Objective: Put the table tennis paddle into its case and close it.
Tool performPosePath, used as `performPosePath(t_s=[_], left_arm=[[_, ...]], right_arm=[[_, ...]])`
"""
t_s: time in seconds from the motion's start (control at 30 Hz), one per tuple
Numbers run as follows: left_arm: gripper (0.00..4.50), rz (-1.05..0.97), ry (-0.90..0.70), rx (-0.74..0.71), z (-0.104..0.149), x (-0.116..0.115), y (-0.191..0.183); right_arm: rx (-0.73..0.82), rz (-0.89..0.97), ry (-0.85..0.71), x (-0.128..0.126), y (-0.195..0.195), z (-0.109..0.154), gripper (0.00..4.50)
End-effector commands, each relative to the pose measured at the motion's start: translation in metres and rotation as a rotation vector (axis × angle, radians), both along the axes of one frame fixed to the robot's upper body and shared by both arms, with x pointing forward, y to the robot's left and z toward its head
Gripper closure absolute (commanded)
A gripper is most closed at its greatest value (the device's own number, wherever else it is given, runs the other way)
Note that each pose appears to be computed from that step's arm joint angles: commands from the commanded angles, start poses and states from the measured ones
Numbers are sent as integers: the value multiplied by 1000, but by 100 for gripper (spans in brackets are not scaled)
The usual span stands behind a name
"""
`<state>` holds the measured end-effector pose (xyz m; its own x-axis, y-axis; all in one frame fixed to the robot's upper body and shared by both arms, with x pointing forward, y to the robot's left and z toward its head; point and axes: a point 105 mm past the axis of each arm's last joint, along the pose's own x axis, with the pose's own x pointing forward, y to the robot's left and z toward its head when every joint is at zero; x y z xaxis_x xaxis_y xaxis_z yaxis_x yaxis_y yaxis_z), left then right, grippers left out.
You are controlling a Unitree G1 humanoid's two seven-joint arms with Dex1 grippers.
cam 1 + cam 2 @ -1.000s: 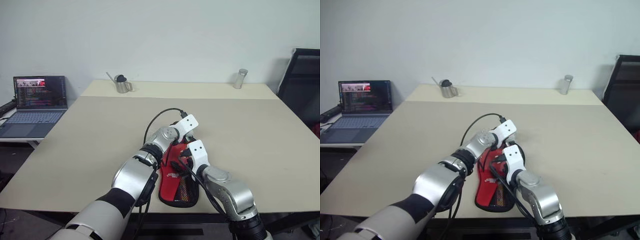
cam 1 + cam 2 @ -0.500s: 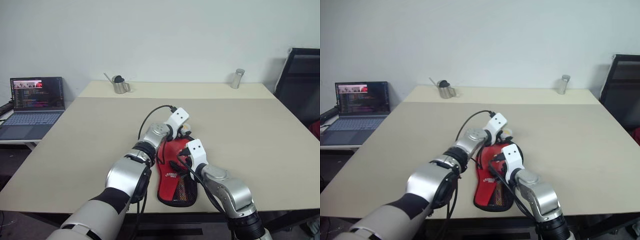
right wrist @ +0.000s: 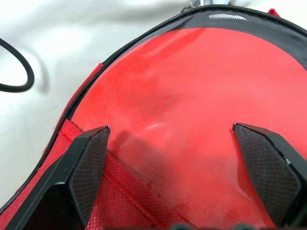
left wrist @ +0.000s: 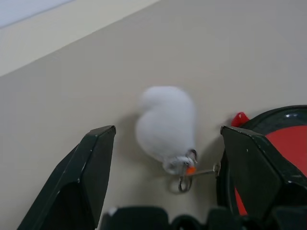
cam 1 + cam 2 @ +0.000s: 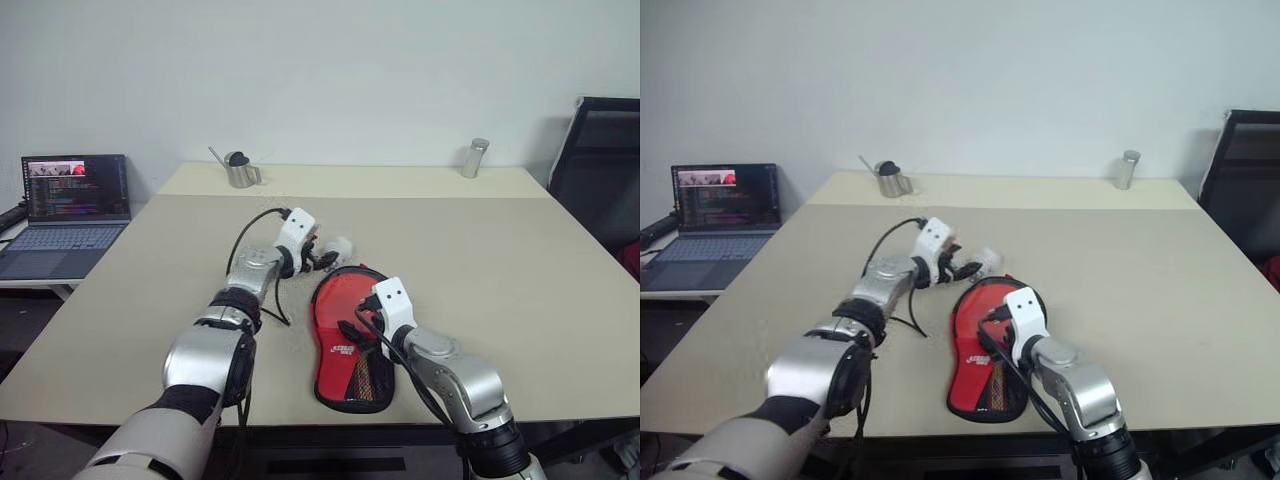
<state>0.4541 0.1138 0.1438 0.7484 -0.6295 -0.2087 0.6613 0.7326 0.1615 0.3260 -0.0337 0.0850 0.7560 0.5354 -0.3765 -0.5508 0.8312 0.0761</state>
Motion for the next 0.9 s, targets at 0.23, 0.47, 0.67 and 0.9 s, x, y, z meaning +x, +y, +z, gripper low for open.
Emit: performPosePath(t_s=[0.23, 0.47, 0.67, 0.9], left_arm=[[69, -202, 14, -181, 20, -29, 11], [69, -138, 46, -182, 9, -38, 31], [69, -106, 51, -188, 6, -44, 39], [69, -208, 57, -204, 10, -64, 30]], right_arm=[[-23, 13, 130, -7, -6, -24, 0], [23, 25, 98, -4, -10, -9, 0], [79, 10, 24, 6, -26, 17, 0], [141, 14, -120, 36, -47, 64, 0]])
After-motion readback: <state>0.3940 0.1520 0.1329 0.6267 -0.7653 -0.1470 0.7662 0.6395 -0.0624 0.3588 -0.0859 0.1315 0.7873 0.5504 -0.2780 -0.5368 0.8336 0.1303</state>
